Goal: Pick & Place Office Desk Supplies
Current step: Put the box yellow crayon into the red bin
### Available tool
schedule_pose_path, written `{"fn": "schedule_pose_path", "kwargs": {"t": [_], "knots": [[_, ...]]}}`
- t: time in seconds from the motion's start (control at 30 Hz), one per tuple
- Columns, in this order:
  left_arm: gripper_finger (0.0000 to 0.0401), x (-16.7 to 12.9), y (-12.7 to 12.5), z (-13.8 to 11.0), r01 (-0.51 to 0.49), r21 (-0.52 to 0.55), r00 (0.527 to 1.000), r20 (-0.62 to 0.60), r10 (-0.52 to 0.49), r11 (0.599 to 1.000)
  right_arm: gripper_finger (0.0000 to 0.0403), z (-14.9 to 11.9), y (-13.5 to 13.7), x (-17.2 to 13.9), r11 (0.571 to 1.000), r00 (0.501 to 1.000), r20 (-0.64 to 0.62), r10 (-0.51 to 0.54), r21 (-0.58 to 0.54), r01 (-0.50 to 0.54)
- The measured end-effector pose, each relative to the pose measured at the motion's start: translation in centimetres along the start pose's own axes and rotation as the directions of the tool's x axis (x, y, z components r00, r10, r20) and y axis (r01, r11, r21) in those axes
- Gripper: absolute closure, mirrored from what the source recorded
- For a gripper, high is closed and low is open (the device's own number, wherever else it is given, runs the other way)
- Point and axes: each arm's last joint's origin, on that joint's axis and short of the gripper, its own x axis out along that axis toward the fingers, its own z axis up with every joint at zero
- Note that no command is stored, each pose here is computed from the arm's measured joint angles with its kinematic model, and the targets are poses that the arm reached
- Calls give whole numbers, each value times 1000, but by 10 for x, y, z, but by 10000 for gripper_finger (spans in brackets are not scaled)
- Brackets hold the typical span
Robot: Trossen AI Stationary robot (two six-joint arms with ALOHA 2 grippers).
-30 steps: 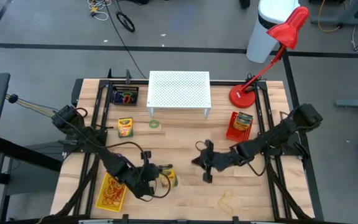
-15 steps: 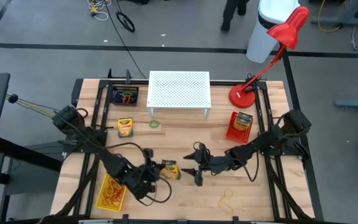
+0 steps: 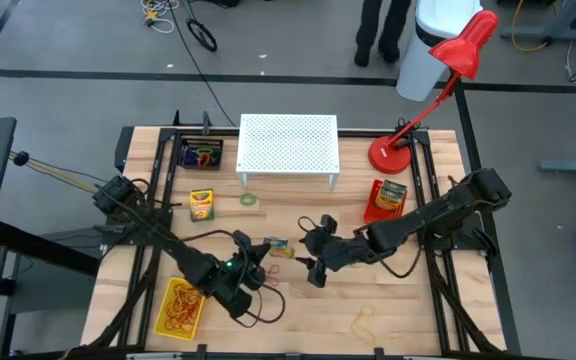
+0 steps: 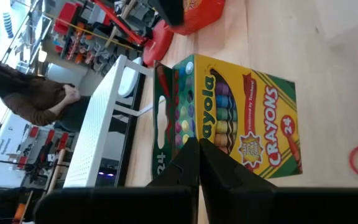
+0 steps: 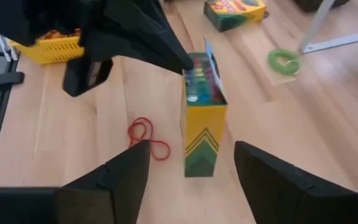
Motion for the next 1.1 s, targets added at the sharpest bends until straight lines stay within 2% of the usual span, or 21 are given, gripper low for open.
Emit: {"fn": "schedule_pose_path", "kwargs": {"t": [0.13,0.23,0.47,0.7,0.87,1.1], "knots": [[396,9,3,-1,-11,13,1000,-24,11,1000,158,-1,5,-13,1000,1000,8,-28,-13,29],[397,19,-1,-4,-18,64,998,-52,21,998,158,-4,9,-16,999,999,5,-37,-20,37],[397,45,-21,-17,-61,164,989,-124,82,985,157,-15,11,-16,998,998,12,-56,-31,57],[386,50,-26,-10,-47,153,990,-127,67,987,157,-18,10,-14,998,998,5,-61,-35,61],[363,51,-23,-4,-8,133,992,-124,24,991,157,-18,10,-14,997,998,5,-61,-39,61],[294,51,-24,-3,25,105,992,-126,-12,994,157,-19,10,-14,997,998,2,-63,-54,63]]}}
